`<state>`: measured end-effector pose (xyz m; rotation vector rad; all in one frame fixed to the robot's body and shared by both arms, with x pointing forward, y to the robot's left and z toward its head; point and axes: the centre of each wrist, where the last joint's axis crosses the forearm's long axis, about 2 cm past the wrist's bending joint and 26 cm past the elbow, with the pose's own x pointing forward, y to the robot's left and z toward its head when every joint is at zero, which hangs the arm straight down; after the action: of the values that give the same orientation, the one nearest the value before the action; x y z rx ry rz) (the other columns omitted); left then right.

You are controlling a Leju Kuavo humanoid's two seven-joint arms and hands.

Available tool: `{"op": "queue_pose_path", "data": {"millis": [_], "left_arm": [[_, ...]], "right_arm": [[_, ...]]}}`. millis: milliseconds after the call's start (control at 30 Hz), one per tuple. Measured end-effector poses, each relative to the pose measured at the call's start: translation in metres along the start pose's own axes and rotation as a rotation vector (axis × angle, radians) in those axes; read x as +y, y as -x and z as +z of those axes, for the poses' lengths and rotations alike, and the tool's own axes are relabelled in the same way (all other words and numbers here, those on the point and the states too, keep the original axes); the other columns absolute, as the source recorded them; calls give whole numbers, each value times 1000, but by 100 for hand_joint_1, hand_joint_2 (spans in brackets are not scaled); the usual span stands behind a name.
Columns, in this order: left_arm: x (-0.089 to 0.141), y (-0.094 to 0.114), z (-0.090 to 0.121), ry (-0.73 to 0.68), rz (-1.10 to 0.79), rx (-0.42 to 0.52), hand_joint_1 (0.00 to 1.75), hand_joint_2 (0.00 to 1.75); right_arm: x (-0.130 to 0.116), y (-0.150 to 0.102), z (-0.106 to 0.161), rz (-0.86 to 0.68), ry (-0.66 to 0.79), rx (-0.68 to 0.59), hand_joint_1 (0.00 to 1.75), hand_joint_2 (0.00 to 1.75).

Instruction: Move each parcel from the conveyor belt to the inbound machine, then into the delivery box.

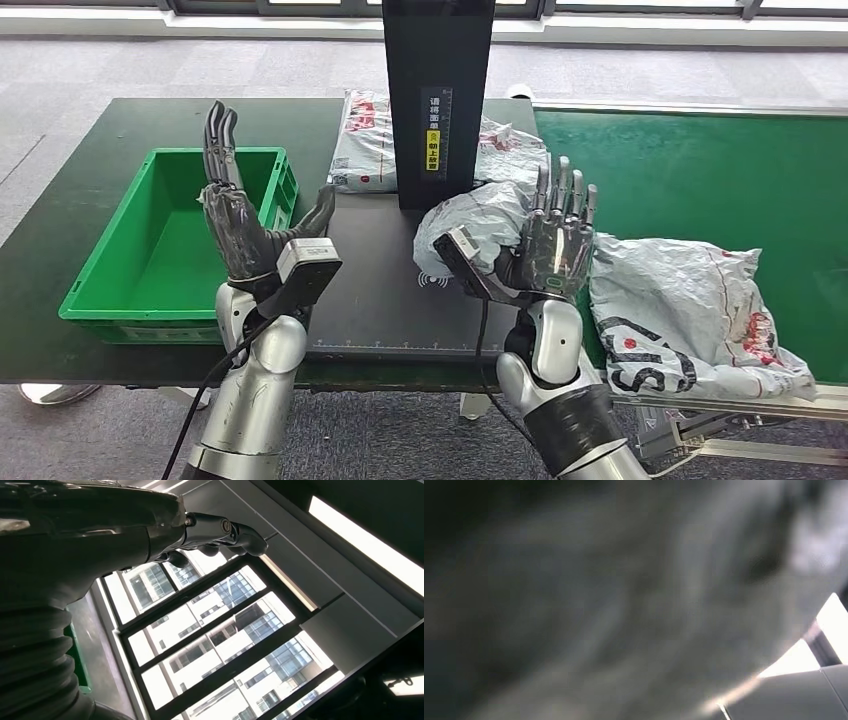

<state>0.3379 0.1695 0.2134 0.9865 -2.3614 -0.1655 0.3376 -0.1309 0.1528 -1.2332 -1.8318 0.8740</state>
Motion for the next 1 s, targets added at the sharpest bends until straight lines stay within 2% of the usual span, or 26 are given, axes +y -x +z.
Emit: {"op": "queue_pose_path", "data": {"millis": [100,300,400,567,867,1000], "left_arm": [[0,0,0,5,-9,8,0,175],[-5,-4,0,23,-3,25,0,175],[-9,-8,0,40,7,28,0,175],[-13,-9,2,58,16,32,0,175],[-17,-7,6,78,22,39,0,175],[-19,-6,8,84,27,36,0,175]], "right_arm": [[2,1,0,23,-70,11,0,0],[19,13,-5,28,-413,71,0,0],[28,19,-14,-11,-515,78,0,0],[35,18,-26,-68,-586,60,0,0],[38,10,-35,-111,-628,26,0,0],[36,7,-44,-226,-664,9,0,0]]}}
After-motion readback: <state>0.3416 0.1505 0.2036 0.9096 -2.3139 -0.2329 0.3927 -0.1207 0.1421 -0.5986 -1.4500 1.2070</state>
